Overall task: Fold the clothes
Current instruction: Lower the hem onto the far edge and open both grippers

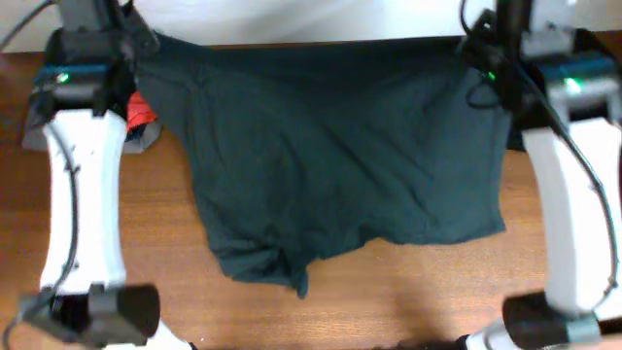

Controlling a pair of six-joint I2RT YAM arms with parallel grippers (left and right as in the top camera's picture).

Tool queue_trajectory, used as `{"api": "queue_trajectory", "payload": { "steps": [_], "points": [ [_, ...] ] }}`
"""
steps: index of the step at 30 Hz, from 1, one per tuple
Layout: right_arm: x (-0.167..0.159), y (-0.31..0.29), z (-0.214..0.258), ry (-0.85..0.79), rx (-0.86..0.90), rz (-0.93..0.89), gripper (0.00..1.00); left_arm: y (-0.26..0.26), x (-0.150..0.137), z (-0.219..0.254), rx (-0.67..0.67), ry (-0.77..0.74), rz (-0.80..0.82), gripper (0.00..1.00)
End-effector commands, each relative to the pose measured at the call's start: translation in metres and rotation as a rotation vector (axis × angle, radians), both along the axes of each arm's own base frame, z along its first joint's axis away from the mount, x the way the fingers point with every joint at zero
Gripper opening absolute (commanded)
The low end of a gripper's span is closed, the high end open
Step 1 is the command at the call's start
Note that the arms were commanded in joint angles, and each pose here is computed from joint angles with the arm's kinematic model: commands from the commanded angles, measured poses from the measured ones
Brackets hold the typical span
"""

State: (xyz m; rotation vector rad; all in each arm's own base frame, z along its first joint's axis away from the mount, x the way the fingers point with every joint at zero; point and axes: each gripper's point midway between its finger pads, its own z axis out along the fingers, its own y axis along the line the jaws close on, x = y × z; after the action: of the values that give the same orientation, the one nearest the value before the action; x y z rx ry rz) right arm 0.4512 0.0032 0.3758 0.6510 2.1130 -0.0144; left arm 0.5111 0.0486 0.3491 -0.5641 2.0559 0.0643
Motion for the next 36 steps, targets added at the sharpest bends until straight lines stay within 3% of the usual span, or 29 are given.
{"api": "queue_trajectory", "payload": {
  "steps": [1, 4, 5, 6, 7, 9, 16, 20, 28, 36],
  "points": [
    [0.036, -0.026, -0.037, 0.041, -0.022, -0.092, 0.13, 0.003, 0.037, -0.046, 0.009, 0.042, 0.007, 0.01],
    [0.06, -0.038, -0.068, 0.075, -0.026, -0.119, 0.45, -0.005, 0.065, -0.082, -0.015, 0.061, -0.032, 0.07],
    [0.066, -0.042, -0.079, 0.092, -0.028, -0.127, 0.62, -0.008, 0.071, -0.094, -0.021, 0.071, -0.041, 0.18],
    [0.07, -0.047, -0.09, 0.114, -0.032, -0.135, 0.8, -0.01, 0.077, -0.109, -0.023, 0.091, -0.045, 0.34],
    [0.072, -0.054, -0.105, 0.158, -0.05, -0.134, 0.99, -0.014, 0.082, -0.131, -0.007, 0.134, -0.064, 0.73],
    [0.07, -0.059, -0.111, 0.189, -0.073, -0.125, 0.99, -0.018, 0.08, -0.143, 0.025, 0.18, -0.096, 0.99],
    [0.049, -0.062, -0.086, 0.178, -0.064, -0.119, 0.99, -0.034, 0.066, -0.102, 0.056, 0.139, -0.143, 0.99],
    [0.026, -0.053, -0.073, 0.21, -0.045, -0.056, 0.99, -0.048, 0.029, -0.064, 0.051, 0.151, -0.177, 0.99],
    [-0.016, -0.031, -0.089, 0.368, 0.051, 0.034, 0.99, -0.116, -0.064, -0.092, -0.178, 0.472, -0.446, 0.99],
    [-0.036, -0.029, -0.1, 0.459, 0.078, 0.028, 0.99, -0.127, -0.132, -0.119, -0.215, 0.766, -0.449, 0.99]
  ]
}}
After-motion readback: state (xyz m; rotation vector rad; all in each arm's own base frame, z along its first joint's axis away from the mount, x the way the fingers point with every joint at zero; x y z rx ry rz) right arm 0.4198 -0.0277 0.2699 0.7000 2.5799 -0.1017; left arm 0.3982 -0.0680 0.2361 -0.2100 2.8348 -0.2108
